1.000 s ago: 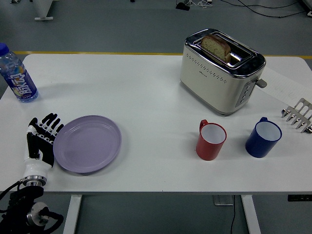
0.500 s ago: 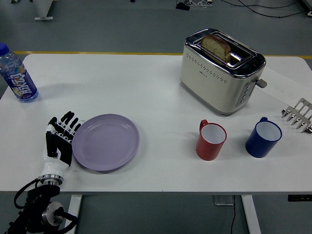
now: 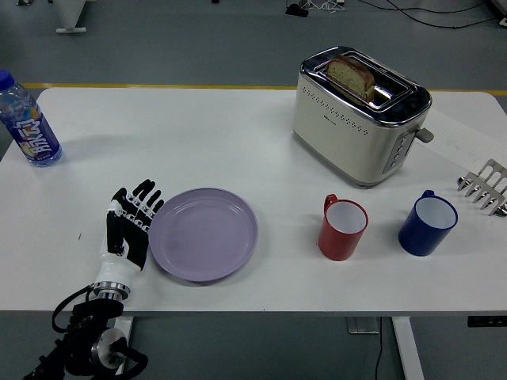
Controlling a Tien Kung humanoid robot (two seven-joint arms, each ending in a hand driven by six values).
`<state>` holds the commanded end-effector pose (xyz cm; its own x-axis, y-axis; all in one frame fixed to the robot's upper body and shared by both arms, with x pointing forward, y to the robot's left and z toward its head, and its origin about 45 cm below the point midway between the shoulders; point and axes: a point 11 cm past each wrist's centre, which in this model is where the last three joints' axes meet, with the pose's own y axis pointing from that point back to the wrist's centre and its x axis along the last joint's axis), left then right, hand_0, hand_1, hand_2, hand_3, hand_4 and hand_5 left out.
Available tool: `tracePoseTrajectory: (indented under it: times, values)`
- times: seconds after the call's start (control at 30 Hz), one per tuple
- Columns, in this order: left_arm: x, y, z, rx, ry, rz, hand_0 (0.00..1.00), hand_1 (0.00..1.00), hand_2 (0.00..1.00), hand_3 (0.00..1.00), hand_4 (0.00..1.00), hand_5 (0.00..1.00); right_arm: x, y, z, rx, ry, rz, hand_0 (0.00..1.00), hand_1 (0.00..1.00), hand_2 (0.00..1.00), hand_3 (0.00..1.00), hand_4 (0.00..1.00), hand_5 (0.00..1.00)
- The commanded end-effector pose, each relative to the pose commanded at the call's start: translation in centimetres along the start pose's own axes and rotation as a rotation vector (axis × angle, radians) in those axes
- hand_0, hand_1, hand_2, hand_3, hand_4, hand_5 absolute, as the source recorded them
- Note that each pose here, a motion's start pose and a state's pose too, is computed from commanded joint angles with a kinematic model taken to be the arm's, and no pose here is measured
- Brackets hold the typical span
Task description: Push plate across desktop
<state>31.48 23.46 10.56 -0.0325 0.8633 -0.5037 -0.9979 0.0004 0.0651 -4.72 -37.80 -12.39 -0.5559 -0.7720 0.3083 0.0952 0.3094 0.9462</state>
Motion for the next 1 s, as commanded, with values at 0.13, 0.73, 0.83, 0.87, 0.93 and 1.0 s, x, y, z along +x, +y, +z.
tracePoseTrajectory:
  times: [0.13, 0.73, 0.83, 0.87, 0.93, 1.0]
  values:
    - [-1.0, 0.2, -0.8, 0.024, 0.009, -0.028, 0.849, 0.868, 0.873, 0.723, 0.490, 0.998, 0.0, 0.0, 0.0, 0.001, -0.001, 0.000, 0.570, 0.558, 0.679, 0.594, 0.346, 0.397]
    - [-4.5, 1.0, -2.4, 0.079, 0.050, -0.120, 0.846, 0.865, 0.870, 0.722, 0.483, 0.998, 0.1, 0.0, -0.2, 0.008, 0.000, 0.001, 0.570, 0.557, 0.679, 0.593, 0.347, 0.399]
    - [-5.1, 1.3, -2.8, 0.093, 0.053, -0.139, 0.846, 0.865, 0.870, 0.722, 0.483, 0.998, 0.1, 0.0, -0.2, 0.008, 0.001, 0.001, 0.570, 0.557, 0.679, 0.593, 0.347, 0.399]
    - [-5.2, 1.3, -2.9, 0.096, 0.054, -0.142, 0.843, 0.862, 0.869, 0.721, 0.479, 0.998, 0.1, 0.0, -0.2, 0.009, 0.000, 0.001, 0.570, 0.558, 0.678, 0.593, 0.348, 0.399]
    - [-5.5, 1.5, -3.2, 0.107, 0.056, -0.151, 0.843, 0.862, 0.869, 0.721, 0.479, 0.998, 0.1, 0.0, -0.2, 0.009, 0.001, 0.001, 0.570, 0.558, 0.678, 0.593, 0.348, 0.399]
    - [-5.6, 1.6, -3.3, 0.113, 0.058, -0.158, 0.843, 0.862, 0.869, 0.721, 0.479, 0.998, 0.1, 0.0, -0.2, 0.008, 0.001, 0.001, 0.570, 0.558, 0.678, 0.593, 0.348, 0.399]
